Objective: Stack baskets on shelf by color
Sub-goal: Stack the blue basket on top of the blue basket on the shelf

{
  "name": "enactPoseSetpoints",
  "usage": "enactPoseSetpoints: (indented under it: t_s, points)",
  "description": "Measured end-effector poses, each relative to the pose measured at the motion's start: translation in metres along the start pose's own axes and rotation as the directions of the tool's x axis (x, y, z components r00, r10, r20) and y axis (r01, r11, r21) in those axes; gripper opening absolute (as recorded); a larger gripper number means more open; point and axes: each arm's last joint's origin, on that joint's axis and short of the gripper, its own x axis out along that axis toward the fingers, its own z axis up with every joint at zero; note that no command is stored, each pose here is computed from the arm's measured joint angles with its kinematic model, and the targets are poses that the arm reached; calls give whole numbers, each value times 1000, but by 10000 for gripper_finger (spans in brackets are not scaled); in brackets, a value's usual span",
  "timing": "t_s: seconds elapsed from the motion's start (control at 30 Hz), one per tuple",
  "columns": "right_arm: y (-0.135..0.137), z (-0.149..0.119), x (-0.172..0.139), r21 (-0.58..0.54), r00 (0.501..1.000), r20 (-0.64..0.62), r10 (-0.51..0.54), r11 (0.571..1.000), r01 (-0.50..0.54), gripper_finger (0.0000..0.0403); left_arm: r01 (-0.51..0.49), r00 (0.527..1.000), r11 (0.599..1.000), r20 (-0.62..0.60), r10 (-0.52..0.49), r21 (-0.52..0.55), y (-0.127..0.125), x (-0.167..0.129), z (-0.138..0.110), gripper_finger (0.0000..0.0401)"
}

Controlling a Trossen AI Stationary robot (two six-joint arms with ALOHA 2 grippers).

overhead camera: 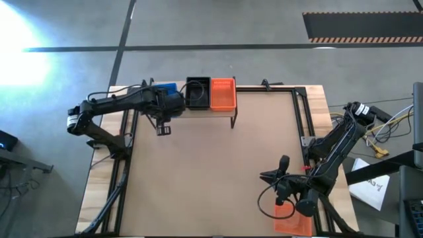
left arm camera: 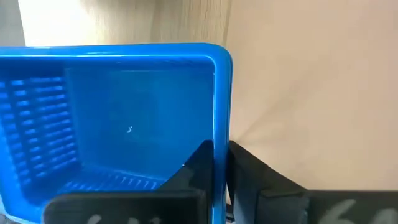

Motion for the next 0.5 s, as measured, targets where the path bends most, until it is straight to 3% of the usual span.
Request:
enactPoseSetpoints:
  t_s: [0.23, 0.5]
  points:
    - [0, 0, 0, -17, 1000, 1, -9, 1000, 9, 54, -34, 999, 998, 17, 33, 61, 1, 1, 2, 38]
    - [-1, 0, 0, 0, 1000, 4, -25, 1000, 25, 54, -94, 995, 994, 31, 93, 57, 3, 1, 4, 108]
